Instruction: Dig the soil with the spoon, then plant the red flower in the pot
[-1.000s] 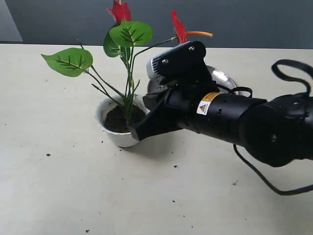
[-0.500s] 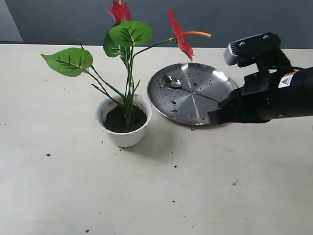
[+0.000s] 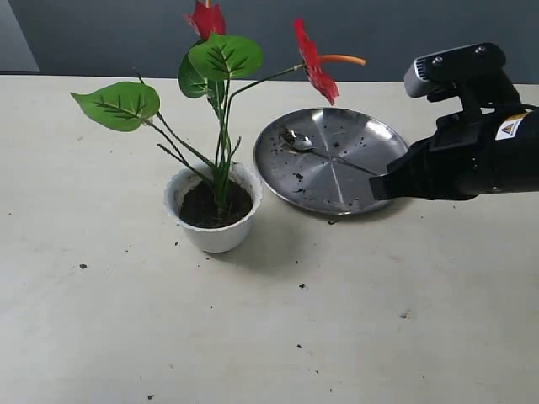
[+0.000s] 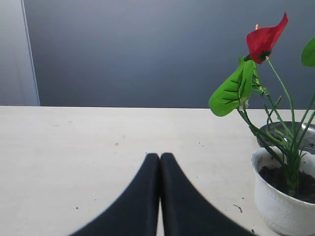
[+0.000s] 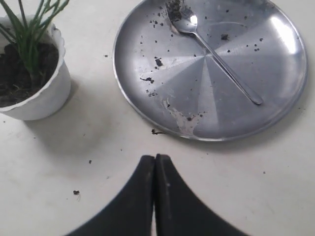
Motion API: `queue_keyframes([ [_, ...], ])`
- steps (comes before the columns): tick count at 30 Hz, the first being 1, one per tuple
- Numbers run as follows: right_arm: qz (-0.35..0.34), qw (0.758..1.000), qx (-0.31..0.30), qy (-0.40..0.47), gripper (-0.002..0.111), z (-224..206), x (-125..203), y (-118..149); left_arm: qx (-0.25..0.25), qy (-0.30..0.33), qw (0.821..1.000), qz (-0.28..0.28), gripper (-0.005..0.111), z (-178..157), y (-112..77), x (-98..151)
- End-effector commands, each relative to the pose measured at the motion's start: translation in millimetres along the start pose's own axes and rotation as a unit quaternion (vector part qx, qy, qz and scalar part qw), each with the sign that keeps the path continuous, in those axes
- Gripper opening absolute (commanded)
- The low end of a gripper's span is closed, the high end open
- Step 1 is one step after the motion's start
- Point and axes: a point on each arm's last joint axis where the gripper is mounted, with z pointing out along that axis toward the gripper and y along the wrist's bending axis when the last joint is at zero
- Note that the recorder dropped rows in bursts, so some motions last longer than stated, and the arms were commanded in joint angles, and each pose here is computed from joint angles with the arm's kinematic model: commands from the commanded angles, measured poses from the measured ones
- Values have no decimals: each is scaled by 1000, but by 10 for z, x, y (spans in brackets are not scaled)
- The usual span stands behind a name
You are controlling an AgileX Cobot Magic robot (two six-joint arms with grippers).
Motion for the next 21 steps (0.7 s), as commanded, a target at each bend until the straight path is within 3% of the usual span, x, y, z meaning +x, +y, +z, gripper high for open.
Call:
queue_keyframes([
  [1,17,1000,-4,-26,-1,-31,-40,23,1,-7,1000,13,1,-3,0,-7],
  [7,-13,995,8,-96,-1,-373,-15,53,1,-7,1000,14,1,-3,0,-7],
  [10,20,982,20,-187,-1,-644,97,41,1,-7,1000,14,1,-3,0,-7],
  [15,53,930,64,-359,-1,-980,588,-49,1,-7,1000,14,1,-3,0,-7],
  [21,85,898,67,-427,-1,-1046,1233,-90,1,-7,1000,16,1,-3,1,-7],
])
